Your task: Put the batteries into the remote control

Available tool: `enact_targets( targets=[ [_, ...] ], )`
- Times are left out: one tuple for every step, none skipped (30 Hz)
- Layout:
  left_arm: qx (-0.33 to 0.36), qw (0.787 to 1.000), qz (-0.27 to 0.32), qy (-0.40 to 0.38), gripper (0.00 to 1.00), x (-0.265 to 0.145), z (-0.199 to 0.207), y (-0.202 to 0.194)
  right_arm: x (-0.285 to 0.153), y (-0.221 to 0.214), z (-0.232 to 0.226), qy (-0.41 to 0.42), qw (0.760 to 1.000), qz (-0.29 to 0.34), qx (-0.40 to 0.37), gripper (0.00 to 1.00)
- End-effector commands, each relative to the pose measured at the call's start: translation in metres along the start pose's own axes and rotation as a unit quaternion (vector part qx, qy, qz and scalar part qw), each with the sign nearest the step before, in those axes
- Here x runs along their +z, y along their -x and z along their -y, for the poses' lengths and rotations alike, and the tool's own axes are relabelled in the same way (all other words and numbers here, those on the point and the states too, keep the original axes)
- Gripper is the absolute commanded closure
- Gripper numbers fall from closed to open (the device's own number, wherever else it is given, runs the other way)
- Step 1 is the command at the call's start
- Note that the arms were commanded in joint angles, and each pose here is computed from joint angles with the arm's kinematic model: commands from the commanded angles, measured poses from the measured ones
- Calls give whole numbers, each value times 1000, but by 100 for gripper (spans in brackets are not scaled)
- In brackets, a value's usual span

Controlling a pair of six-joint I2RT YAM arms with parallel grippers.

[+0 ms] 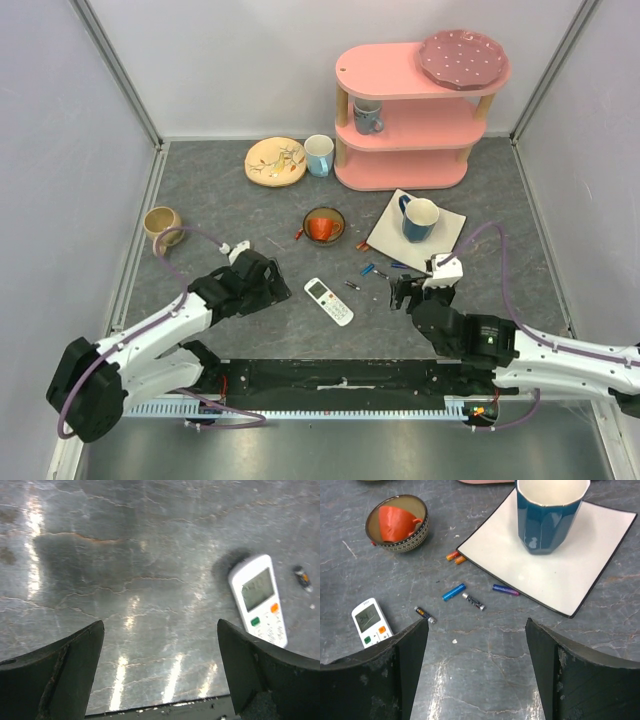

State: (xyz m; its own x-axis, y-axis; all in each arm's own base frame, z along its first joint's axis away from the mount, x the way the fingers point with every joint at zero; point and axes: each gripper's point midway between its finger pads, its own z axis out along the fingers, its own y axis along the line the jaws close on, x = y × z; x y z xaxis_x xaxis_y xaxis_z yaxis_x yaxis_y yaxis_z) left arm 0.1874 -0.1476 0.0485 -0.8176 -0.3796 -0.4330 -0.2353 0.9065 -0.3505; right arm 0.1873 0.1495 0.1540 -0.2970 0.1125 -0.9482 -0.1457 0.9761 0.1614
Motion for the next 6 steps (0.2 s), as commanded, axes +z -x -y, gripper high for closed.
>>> enact_targets(
  targets=[
    [8,997,16,-78,1,-10,25,7,2,26,-4,-33,999,27,18,14],
    [-5,992,46,-117,1,-21,37,18,1,31,-7,-33,999,24,15,13],
    [-9,990,58,-132,2,-25,39,21,3,25,-6,-40,999,14,-5,13],
    [-12,987,70,-143,2,-27,39,23,3,25,-9,-37,999,9,-10,12],
    [-13,984,91,-155,2,-35,41,29,3,25,-10,-34,999,6,-14,11],
    [-12,982,100,-158,1,-40,40,33,4,23,-11,-34,999,3,-19,10]
  ],
)
